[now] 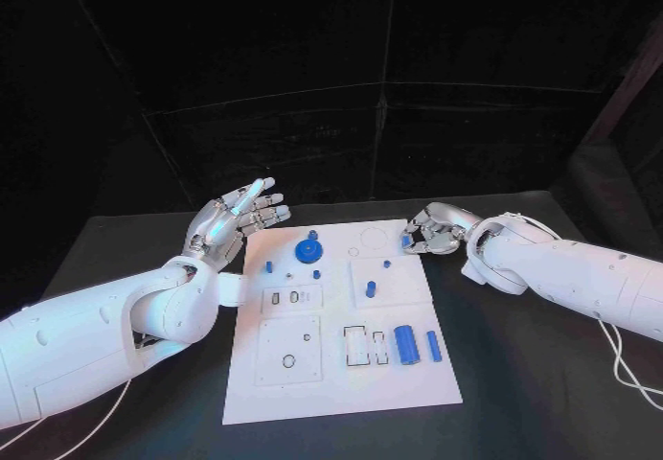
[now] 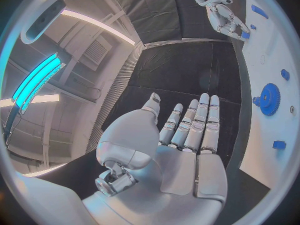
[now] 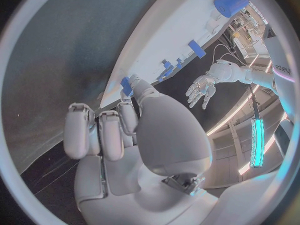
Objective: Assemble the parts on the task board
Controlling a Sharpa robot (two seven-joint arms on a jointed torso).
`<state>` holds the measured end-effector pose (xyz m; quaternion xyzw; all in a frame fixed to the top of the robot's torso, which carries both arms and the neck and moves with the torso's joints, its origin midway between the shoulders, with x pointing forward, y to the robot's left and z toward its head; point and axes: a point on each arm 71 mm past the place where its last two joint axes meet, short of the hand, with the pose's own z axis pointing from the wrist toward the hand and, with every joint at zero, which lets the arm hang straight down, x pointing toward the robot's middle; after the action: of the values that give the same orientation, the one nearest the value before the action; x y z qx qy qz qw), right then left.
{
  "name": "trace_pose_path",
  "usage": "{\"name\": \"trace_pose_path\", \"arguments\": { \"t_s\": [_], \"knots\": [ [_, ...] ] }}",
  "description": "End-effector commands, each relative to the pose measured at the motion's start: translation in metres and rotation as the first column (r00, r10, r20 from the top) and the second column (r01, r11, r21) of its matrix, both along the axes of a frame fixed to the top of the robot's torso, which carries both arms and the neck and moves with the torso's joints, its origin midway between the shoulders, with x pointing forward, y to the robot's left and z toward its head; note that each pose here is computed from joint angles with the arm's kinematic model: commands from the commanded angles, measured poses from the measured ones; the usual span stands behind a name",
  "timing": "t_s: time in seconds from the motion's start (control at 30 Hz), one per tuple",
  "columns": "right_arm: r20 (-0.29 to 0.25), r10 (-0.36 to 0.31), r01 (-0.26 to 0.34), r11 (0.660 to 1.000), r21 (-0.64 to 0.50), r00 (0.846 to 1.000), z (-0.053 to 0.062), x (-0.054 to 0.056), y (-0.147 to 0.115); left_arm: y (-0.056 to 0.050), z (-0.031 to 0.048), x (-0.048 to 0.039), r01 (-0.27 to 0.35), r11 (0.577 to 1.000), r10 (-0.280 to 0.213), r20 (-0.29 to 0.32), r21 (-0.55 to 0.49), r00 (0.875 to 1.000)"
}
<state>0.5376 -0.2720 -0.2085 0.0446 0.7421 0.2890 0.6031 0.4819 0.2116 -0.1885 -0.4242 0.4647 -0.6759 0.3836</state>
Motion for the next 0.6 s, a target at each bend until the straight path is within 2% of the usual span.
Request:
{"name": "trace_pose_path", "arguments": {
  "t_s": [0.03, 0.17, 0.4, 0.53, 0.6],
  "knots": [
    [0.058, -0.025, 0.023, 0.999, 0.035, 0.998, 0.006, 0.001, 0.002, 0.0, 0.0048, -0.0006, 0.002, 1.0, -0.001, 0.051, -0.026, 0.999],
    [0.096, -0.05, 0.045, 0.998, 0.054, 0.994, 0.01, 0.0, 0.003, 0.0, 0.0048, -0.0006, 0.001, 1.0, 0.0, 0.051, -0.026, 0.999],
    [0.123, -0.066, 0.057, 0.995, 0.078, 0.99, 0.015, -0.006, 0.008, 0.001, 0.0052, -0.0016, 0.0, 1.0, 0.001, 0.05, -0.025, 0.999],
    [0.083, -0.114, 0.104, 0.988, 0.113, 0.99, 0.019, -0.017, 0.021, 0.002, 0.0059, -0.0022, -0.002, 1.0, 0.003, 0.054, -0.026, 0.999],
    [0.064, -0.116, 0.108, 0.986, 0.124, 0.991, 0.021, -0.025, 0.034, 0.003, 0.006, -0.0016, -0.007, 1.0, 0.008, 0.058, -0.025, 0.998]
  ]
}}
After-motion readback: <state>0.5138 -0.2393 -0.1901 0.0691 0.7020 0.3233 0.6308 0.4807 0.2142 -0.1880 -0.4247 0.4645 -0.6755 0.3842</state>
